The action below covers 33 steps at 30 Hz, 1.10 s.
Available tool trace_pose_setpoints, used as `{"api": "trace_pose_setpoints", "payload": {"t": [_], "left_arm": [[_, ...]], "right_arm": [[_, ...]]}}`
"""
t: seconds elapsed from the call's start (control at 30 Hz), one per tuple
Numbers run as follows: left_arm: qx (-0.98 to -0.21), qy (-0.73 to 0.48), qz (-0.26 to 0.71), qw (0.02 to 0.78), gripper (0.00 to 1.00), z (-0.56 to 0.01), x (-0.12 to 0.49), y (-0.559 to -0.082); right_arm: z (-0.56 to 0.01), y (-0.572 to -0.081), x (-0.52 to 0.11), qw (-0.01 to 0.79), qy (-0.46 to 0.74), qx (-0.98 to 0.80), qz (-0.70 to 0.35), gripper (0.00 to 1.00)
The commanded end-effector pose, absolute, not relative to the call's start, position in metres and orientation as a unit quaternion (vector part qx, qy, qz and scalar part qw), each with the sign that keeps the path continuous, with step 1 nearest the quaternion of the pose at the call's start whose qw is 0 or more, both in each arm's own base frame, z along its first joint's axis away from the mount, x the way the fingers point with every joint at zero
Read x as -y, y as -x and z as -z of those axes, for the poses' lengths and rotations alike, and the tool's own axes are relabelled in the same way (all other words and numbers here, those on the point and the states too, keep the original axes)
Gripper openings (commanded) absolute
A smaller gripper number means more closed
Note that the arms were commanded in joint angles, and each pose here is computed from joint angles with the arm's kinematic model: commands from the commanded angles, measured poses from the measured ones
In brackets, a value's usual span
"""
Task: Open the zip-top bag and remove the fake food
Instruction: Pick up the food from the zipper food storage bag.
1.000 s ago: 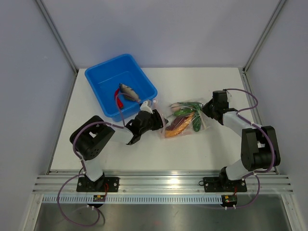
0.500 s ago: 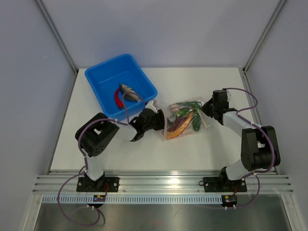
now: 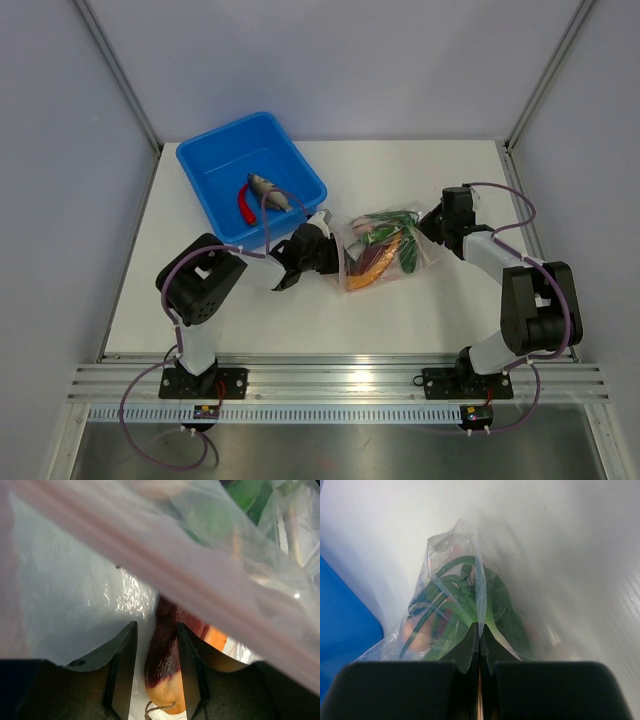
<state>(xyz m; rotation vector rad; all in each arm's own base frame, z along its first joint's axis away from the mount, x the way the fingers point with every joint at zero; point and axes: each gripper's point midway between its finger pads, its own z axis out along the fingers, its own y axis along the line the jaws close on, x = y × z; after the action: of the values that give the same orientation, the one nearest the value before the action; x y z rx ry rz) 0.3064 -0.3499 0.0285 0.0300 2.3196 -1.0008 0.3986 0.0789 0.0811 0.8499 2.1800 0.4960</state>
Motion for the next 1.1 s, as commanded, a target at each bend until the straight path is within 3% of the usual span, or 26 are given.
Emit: {"api": "trace_pose_setpoints", "payload": {"t": [0.0, 0.27, 0.57, 1.07], "left_arm": [[-0.853, -0.063, 0.416, 0.309, 0.42, -0.054, 0.360, -0.299], [-0.851, -0.127, 0.418, 0.291, 0.55, -0.054, 0.356, -0.282], [-0.838, -0.135, 0.469, 0.244, 0.57, -0.050, 0.357, -0.269], [-0.816, -0.156, 0.515, 0.210, 0.36, -0.054, 0.372, -0.259]], "right_arm": [[-0.098, -0.405, -0.081, 0.387, -0.325, -0.837, -0.212, 0.01], [-0.096, -0.406, -0.080, 0.385, -0.326, -0.838, -0.209, 0.01], [-0.097, -0.406, -0.081, 0.385, -0.325, -0.838, -0.210, 0.01], [-0.098, -0.406, -0.081, 0.385, -0.324, -0.838, -0.211, 0.01]]}}
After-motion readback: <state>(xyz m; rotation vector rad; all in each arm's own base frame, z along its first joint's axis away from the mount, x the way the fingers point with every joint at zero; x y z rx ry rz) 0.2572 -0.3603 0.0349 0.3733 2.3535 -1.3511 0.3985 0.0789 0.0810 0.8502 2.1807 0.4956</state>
